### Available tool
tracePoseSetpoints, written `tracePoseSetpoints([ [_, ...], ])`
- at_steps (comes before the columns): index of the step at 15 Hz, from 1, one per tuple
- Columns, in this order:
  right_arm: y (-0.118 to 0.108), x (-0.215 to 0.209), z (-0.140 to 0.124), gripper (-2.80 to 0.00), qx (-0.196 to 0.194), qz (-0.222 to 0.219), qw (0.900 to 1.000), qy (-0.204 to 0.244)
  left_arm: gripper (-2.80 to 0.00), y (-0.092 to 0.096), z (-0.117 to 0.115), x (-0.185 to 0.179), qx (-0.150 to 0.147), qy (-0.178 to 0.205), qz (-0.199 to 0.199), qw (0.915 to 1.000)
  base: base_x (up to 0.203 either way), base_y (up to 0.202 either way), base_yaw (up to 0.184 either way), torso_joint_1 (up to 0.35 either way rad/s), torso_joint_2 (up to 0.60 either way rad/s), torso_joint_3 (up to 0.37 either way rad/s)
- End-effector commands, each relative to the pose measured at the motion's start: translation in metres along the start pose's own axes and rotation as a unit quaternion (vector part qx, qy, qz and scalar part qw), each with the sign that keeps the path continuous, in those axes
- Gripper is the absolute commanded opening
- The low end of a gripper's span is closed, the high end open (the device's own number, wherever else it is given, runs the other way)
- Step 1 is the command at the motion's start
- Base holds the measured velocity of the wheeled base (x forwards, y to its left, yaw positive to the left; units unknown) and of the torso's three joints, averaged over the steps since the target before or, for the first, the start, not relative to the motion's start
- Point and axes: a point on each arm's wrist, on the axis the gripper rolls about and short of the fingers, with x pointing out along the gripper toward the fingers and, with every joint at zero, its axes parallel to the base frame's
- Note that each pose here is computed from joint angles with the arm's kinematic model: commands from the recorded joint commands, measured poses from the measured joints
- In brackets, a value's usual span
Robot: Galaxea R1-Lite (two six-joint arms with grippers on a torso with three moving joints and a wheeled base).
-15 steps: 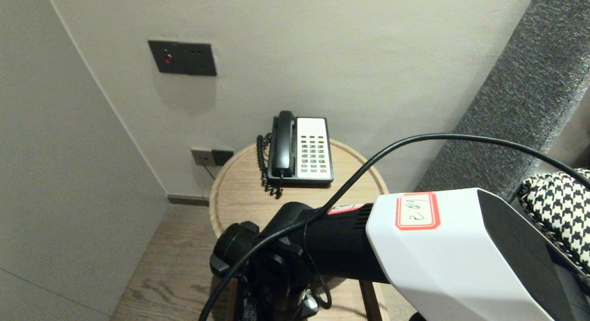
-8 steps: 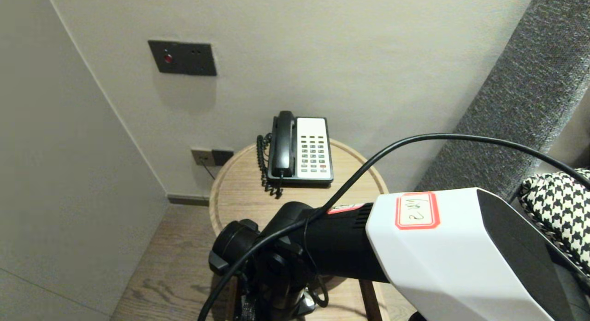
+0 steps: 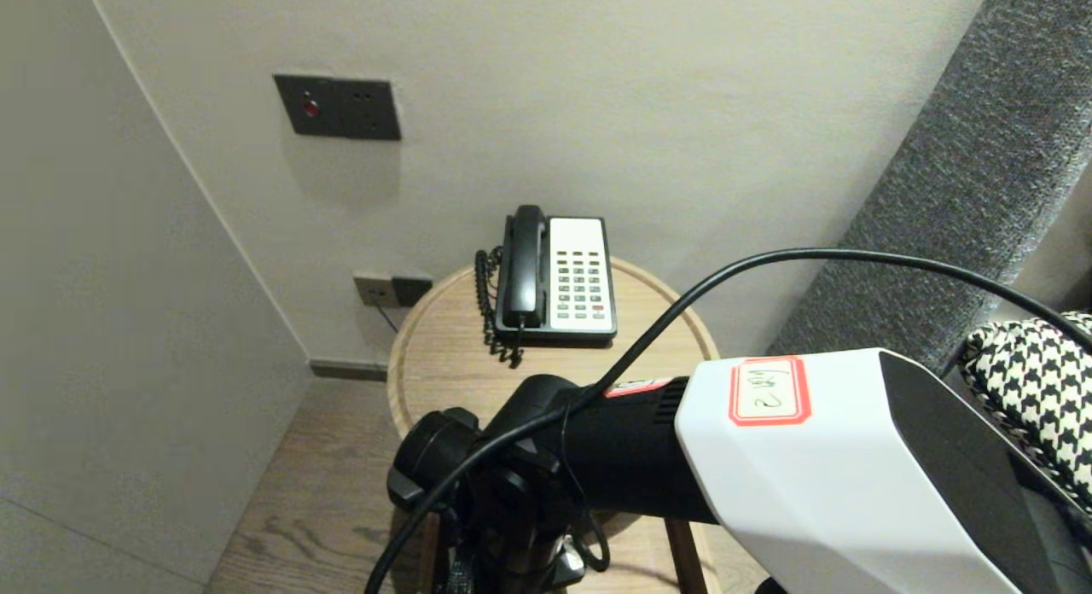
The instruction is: Take the remote control out of the drawer one by one and place them on the table
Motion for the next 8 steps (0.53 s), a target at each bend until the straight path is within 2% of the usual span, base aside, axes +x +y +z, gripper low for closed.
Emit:
tracePoseSetpoints([
  [1,0.0008,0.0011,-0.0017,0.0,0.013,-0.003,1.0,0.003,-2.8,0.0,0.0,-0.0001,0.0,-0.001,0.0,1.0,0.0,0.0,0.0,0.0,0.0,0.0],
  [8,-0.0011,0.005,-0.0073,0.0,0.035,-0.017,0.999,0.011,-2.8,0.0,0.0,-0.0001,0.0,-0.001,0.0,1.0,0.0,0.0,0.0,0.0,0.0,0.0],
])
